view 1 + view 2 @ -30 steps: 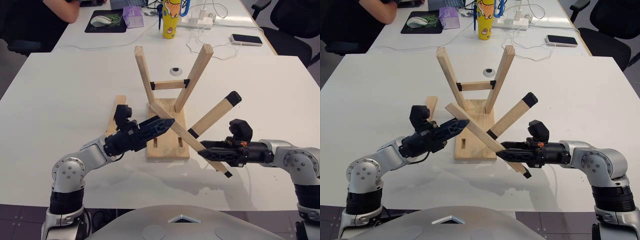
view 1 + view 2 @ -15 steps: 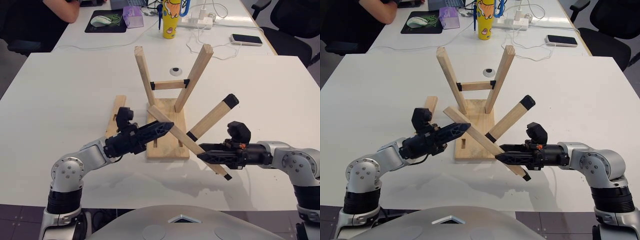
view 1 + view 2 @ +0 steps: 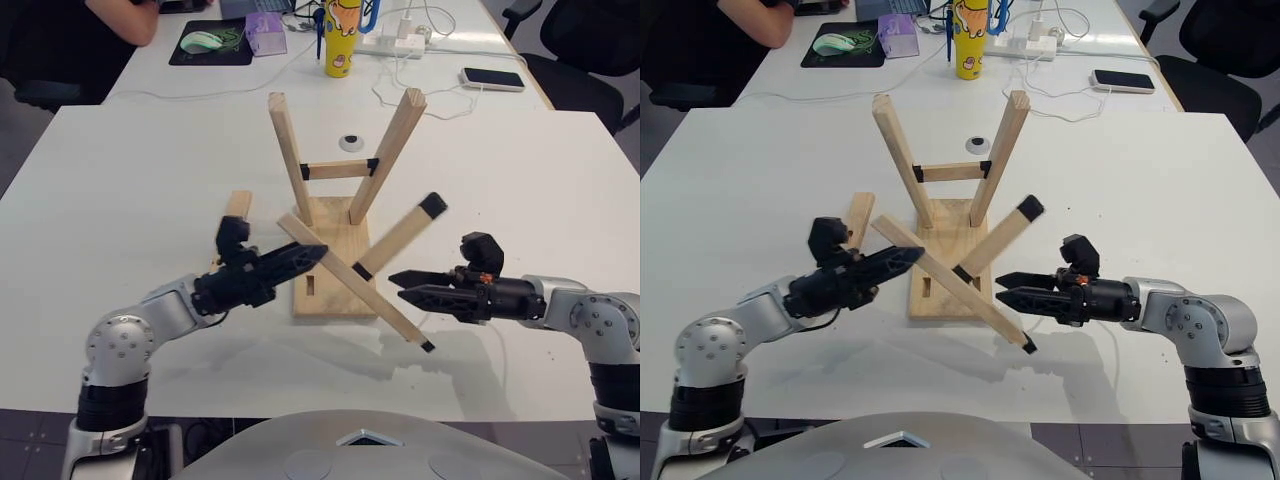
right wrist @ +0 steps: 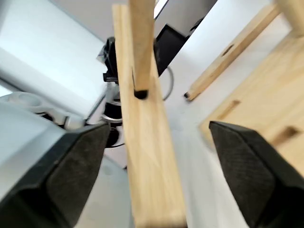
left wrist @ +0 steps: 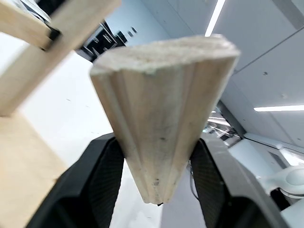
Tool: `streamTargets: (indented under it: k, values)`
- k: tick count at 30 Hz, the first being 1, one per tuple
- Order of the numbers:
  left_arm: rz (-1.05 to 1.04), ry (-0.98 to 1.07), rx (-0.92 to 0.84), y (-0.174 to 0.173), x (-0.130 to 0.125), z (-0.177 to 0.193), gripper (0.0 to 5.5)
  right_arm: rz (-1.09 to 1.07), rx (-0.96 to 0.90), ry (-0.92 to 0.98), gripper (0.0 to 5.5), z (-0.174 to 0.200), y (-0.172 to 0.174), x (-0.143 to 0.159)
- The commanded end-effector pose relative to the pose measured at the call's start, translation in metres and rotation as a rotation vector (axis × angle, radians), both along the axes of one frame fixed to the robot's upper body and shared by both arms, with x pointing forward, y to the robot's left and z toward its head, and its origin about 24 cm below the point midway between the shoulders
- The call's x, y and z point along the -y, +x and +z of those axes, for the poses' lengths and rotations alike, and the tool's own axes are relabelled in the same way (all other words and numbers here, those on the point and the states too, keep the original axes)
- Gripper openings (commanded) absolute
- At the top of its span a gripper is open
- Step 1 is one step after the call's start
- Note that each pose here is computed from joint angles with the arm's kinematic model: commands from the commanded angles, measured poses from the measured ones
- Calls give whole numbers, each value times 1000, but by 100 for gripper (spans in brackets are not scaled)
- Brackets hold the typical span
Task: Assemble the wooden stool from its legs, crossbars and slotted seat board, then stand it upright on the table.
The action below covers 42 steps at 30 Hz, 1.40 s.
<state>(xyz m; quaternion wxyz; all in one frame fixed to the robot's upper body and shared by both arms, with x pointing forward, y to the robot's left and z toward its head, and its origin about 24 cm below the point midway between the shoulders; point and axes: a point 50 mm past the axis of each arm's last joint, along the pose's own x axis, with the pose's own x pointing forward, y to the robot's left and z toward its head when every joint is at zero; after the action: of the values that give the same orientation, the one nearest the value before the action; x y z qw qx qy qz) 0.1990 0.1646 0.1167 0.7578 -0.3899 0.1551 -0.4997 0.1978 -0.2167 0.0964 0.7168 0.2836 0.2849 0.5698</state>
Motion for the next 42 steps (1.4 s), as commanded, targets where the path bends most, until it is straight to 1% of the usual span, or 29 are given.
streamTargets:
  k: [1,2,4,6,9,12,13,16,17,22,25,28,30,32,33,35,37,39,42]
  values:
    - [104,80,63,1,-51,21,206,-69,202,-238,430,-14,9,5]
    - [110,116,83,1,-61,27,206,-59,262,-260,430,-16,10,-1]
    - [126,162,131,4,-78,43,206,-13,529,-422,430,-19,14,-14]
    - [147,178,183,9,-92,61,206,76,713,-486,430,-20,10,-29]
    - [156,190,237,16,-102,79,206,167,830,-517,430,-25,5,-38]
    - [151,188,264,18,-104,85,206,248,984,-584,430,-34,5,-43]
    - [147,184,269,19,-103,86,206,269,1010,-588,430,-38,4,-45]
    - [138,182,277,20,-98,85,206,278,1114,-634,430,-46,8,-52]
    - [132,179,280,20,-96,84,206,261,1158,-652,430,-48,11,-54]
    - [95,152,308,24,-85,85,206,178,1228,-715,430,-54,23,-56]
    - [98,156,341,26,-78,88,206,135,1238,-746,430,-52,33,-51]
    - [136,208,401,32,-69,91,206,117,1253,-763,430,-52,42,-49]
    - [142,176,436,36,-66,98,206,96,1255,-779,430,-52,45,-44]
    - [143,189,466,39,-63,102,206,71,1227,-744,430,-49,43,-41]
    - [148,198,480,40,-62,104,206,58,1182,-697,430,-46,40,-42]
    - [143,253,514,41,-59,106,206,-10,1014,-537,430,-39,32,-46]
    - [130,341,557,43,-52,104,206,-124,780,-317,430,-28,23,-51]
    - [114,405,592,44,-45,102,206,-221,633,-160,403,-19,18,-55]
    - [81,455,619,43,-35,94,206,-347,601,-129,358,-18,20,-66]
